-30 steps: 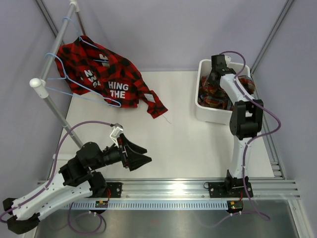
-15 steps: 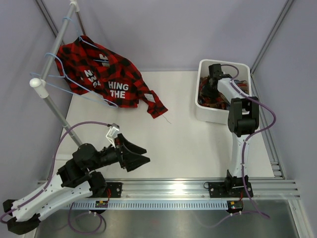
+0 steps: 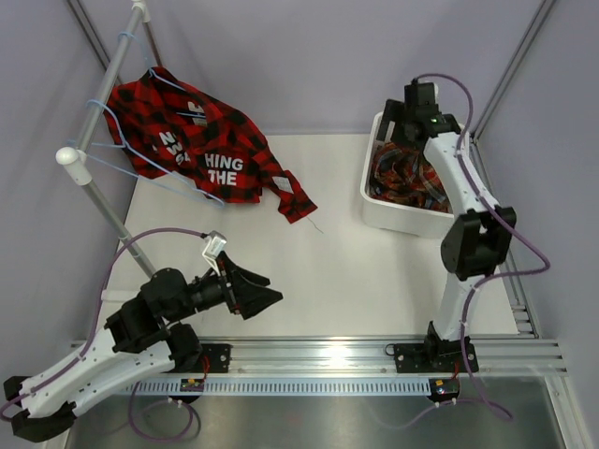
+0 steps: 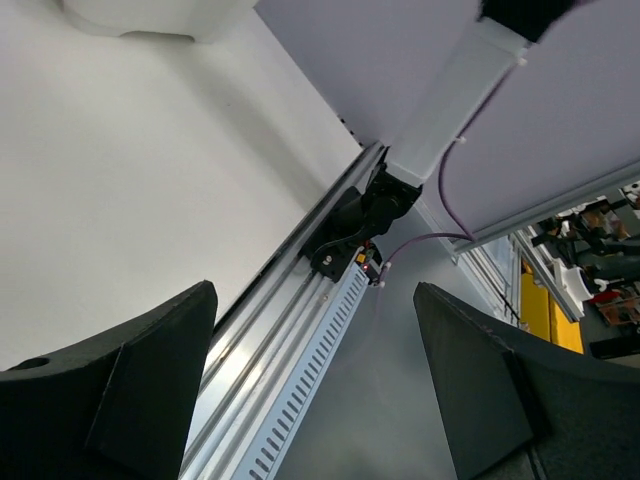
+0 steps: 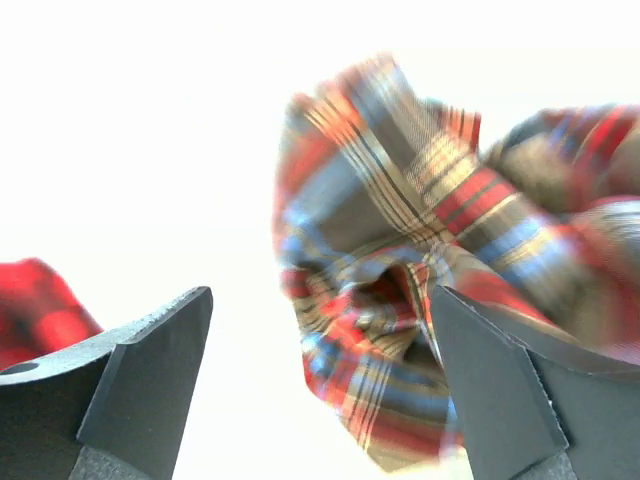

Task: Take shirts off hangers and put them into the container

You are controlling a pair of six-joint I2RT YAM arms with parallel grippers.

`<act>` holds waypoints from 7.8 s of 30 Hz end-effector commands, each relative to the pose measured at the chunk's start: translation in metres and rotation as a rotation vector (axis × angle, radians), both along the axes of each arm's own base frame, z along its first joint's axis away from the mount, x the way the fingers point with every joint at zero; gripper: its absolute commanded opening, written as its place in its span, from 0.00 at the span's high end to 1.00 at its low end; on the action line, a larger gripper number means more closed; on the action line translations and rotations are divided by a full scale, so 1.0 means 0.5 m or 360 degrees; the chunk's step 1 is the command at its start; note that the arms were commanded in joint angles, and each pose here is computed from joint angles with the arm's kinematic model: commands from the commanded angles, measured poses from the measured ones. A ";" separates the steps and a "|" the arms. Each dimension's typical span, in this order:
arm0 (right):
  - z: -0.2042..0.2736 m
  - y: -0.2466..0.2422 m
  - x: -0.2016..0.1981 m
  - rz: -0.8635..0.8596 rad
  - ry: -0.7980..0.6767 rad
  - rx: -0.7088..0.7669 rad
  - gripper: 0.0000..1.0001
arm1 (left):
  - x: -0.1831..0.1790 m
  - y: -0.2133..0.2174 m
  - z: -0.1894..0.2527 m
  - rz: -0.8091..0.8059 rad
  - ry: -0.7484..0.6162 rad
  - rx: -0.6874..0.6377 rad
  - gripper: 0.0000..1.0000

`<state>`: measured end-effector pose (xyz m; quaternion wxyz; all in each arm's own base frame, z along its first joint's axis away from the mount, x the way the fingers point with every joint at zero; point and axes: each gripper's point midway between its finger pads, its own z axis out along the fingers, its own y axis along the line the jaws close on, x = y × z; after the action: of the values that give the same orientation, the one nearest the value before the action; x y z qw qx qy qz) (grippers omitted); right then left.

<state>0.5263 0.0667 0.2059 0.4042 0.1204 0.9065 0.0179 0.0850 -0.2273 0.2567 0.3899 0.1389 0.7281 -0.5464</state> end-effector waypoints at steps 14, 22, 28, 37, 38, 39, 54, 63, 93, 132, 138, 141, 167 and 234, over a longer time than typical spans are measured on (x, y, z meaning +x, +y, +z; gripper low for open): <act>0.543 0.292 -0.188 0.1540 -0.1264 0.0210 0.00 | -0.047 -0.040 0.090 -0.0294 -0.0125 -0.0213 0.14; 0.529 0.395 -0.136 0.2010 -0.1404 0.0480 0.01 | -0.069 -0.066 0.090 -0.0465 -0.0098 -0.0205 0.15; 0.490 0.466 -0.111 0.2219 -0.1412 0.0520 0.02 | -0.077 -0.074 0.076 -0.0529 -0.0105 -0.0189 0.15; 0.416 0.610 -0.080 0.2428 -0.1477 0.0650 0.03 | -0.074 -0.081 0.046 -0.0543 -0.0090 -0.0126 0.16; 0.408 0.622 -0.078 0.2437 -0.1480 0.0655 0.03 | -0.072 -0.079 0.044 -0.0531 -0.0088 -0.0120 0.16; 0.395 0.635 -0.070 0.2445 -0.1492 0.0656 0.04 | -0.072 -0.076 0.046 -0.0521 -0.0093 -0.0125 0.16; 0.322 0.741 -0.063 0.2493 -0.1629 0.0600 0.06 | -0.059 -0.077 -0.006 -0.0475 -0.0041 -0.0019 0.18; 0.341 0.772 -0.112 0.2612 -0.1688 0.0642 0.08 | -0.059 -0.089 -0.027 -0.0509 -0.0019 0.0000 0.17; 0.336 0.855 -0.096 0.2445 -0.1940 0.0429 0.18 | -0.075 -0.078 0.017 -0.0518 -0.0001 -0.0150 0.18; 0.455 0.840 -0.131 0.2311 -0.2251 0.0539 1.00 | -0.087 -0.078 0.035 -0.0566 -0.0017 -0.0239 0.20; 0.515 0.822 -0.135 0.2122 -0.2407 0.0657 1.00 | -0.090 -0.077 0.034 -0.0571 -0.0007 -0.0266 0.20; 0.545 0.808 -0.141 0.2016 -0.2486 0.0762 1.00 | -0.091 -0.077 0.029 -0.0573 -0.0002 -0.0260 0.21; 0.696 0.737 -0.212 0.1875 -0.2671 0.0782 1.00 | -0.098 -0.055 0.046 -0.0554 -0.0091 -0.0280 0.21; 0.827 0.227 -0.685 0.1617 -0.1886 0.0341 1.00 | 0.293 -0.004 0.653 0.1107 -0.0722 -0.0551 0.42</act>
<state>0.2000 0.1861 0.6014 0.7275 -0.2957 0.5085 0.3531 0.2265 -0.2622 0.5298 0.6661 -0.0067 0.5811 -0.4675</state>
